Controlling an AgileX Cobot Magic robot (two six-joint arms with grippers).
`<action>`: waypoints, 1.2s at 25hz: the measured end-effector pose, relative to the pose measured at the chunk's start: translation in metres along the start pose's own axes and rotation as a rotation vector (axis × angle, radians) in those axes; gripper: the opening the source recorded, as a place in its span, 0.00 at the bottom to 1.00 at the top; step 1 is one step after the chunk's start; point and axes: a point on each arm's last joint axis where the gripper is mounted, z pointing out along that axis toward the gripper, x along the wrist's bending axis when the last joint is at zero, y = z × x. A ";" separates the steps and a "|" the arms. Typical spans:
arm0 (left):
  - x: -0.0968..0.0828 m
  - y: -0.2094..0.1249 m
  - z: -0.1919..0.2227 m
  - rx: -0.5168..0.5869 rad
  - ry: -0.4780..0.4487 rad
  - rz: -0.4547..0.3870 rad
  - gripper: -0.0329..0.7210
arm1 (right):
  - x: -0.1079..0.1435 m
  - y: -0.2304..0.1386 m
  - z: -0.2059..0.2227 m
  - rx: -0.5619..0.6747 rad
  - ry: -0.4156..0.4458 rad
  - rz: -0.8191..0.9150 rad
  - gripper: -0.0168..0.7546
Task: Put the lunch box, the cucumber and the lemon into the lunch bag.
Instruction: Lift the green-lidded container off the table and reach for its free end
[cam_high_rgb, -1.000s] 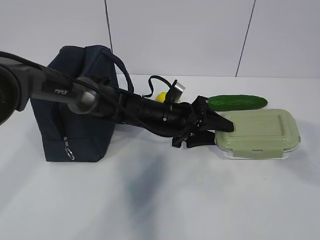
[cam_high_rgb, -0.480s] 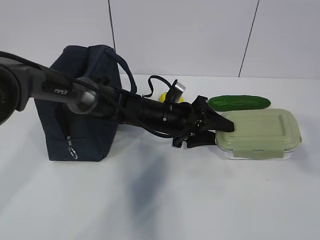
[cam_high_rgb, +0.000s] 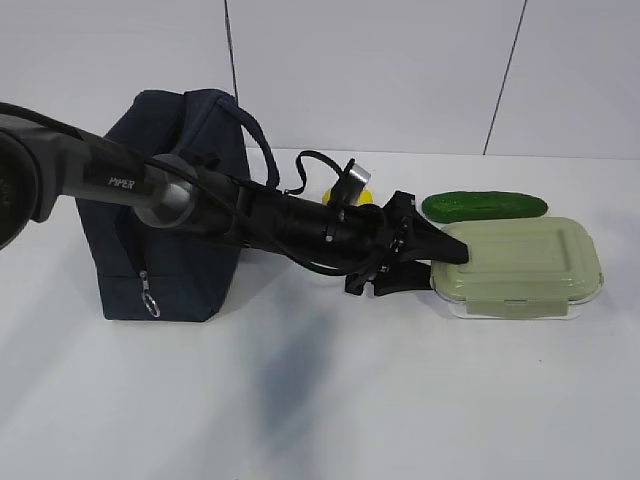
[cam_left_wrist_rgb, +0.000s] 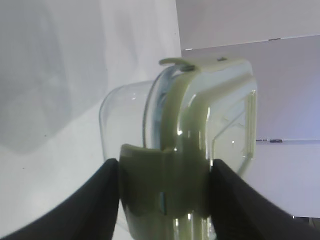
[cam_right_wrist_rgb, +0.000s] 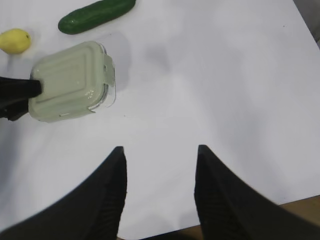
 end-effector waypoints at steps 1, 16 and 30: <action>0.000 0.000 0.000 0.000 0.000 0.000 0.55 | 0.000 0.003 -0.002 -0.007 -0.002 0.008 0.47; 0.000 0.000 0.000 0.000 -0.001 0.000 0.55 | 0.048 0.108 -0.004 -0.037 0.097 -0.126 0.47; 0.003 0.007 -0.012 -0.012 -0.017 -0.007 0.55 | 0.062 0.137 0.062 0.143 0.120 -0.118 0.47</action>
